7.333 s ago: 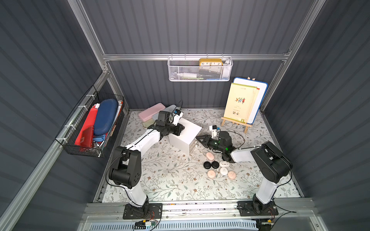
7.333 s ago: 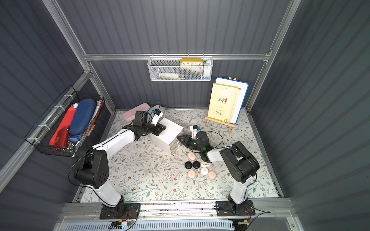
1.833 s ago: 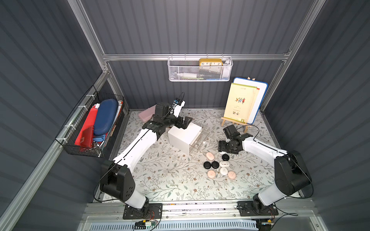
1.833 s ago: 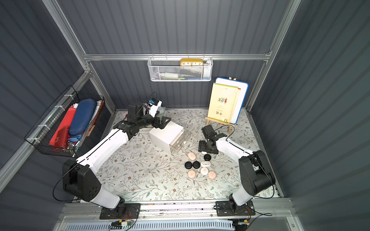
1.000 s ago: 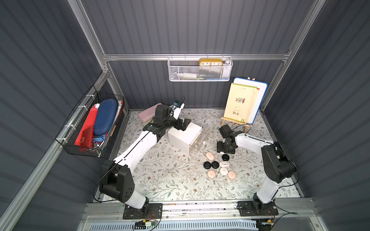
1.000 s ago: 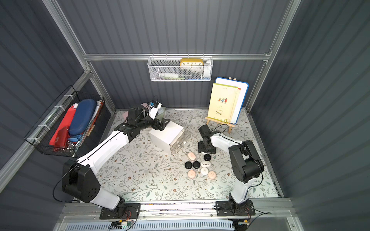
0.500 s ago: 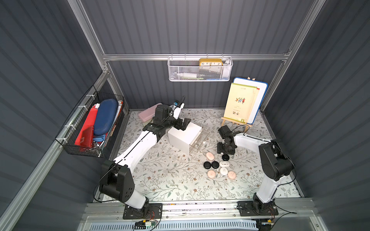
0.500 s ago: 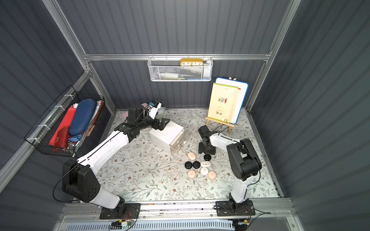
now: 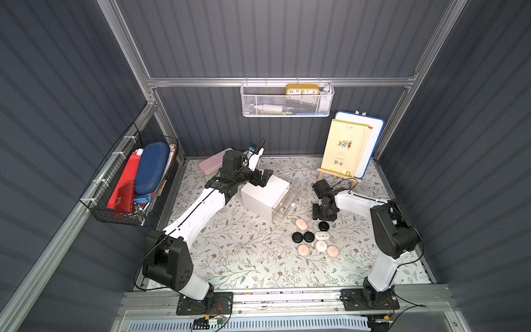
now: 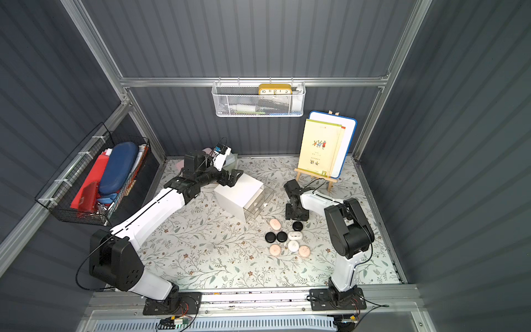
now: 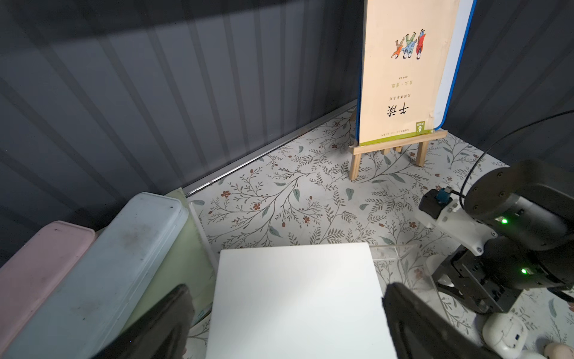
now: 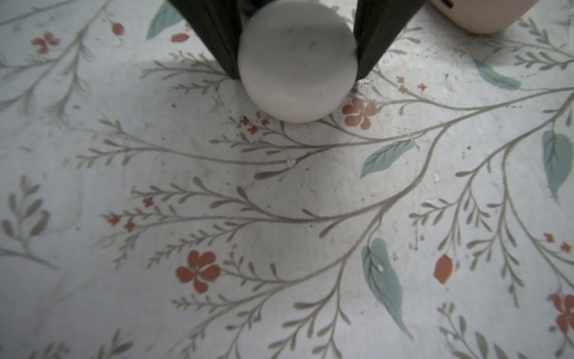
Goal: Put the bluetooth earphones in the drawer according to color
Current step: Pick up the Bluetooth earphone from the center of the board.
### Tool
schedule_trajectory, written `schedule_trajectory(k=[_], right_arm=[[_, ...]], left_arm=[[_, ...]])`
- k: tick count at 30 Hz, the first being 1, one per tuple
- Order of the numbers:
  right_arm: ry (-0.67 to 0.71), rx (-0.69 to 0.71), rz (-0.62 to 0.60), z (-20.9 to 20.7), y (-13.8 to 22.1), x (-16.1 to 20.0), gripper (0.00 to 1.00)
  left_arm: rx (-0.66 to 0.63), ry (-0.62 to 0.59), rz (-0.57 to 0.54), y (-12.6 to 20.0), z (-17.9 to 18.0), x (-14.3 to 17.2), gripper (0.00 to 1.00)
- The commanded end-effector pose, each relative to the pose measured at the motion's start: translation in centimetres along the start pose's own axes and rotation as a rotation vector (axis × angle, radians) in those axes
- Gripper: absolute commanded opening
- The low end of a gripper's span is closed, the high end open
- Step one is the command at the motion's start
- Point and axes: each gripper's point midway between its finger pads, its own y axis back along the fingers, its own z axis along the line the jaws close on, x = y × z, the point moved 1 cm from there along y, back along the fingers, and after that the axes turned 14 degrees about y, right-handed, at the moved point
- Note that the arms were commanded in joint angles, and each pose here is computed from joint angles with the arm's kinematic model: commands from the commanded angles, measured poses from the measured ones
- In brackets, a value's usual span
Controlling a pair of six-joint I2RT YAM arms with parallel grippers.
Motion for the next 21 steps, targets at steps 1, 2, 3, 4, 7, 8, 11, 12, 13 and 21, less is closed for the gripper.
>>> schedule_trajectory(k=[1,2,3,4,7,8,11,12,13,21], right_arm=[[-0.008,0.010,0.000,-0.3,-0.1,0.2,0.47],[-0.009,0.010,-0.005,-0.3,0.0,0.2,0.46],[-0.011,0.011,-0.010,-0.3,0.2,0.2,0.45],[-0.010,0.015,-0.013,-0.4,0.2,0.2,0.44],[-0.010,0.025,-0.017,-0.6,0.4,0.2,0.41],[-0.010,0.027,-0.021,-0.7,0.5,0.2,0.41],[-0.018,0.029,-0.042,-0.8,1.0,0.1,0.41],[-0.020,0.028,-0.050,-0.8,1.2,0.1,0.41],[-0.022,0.030,-0.060,-0.9,1.4,0.0,0.40],[-0.009,0.003,-0.186,-0.7,5.1,-1.2,0.28]], left_arm=[[0.000,-0.015,-0.012,0.3,-0.2,-0.5,0.99],[0.000,-0.014,-0.011,0.3,-0.2,-0.5,0.99],[0.000,-0.015,-0.010,0.2,-0.2,-0.4,0.99],[0.000,-0.014,-0.009,0.2,-0.2,-0.4,0.99],[0.000,-0.016,-0.009,0.3,-0.2,-0.4,0.99],[0.000,-0.016,-0.009,0.3,-0.2,-0.4,0.99],[0.011,-0.016,-0.007,0.3,-0.4,-0.3,1.00],[0.012,-0.017,-0.011,0.4,-0.4,-0.4,0.99],[0.015,-0.017,-0.014,0.4,-0.5,-0.5,0.99],[0.027,-0.017,-0.019,0.2,-0.7,-1.2,1.00]])
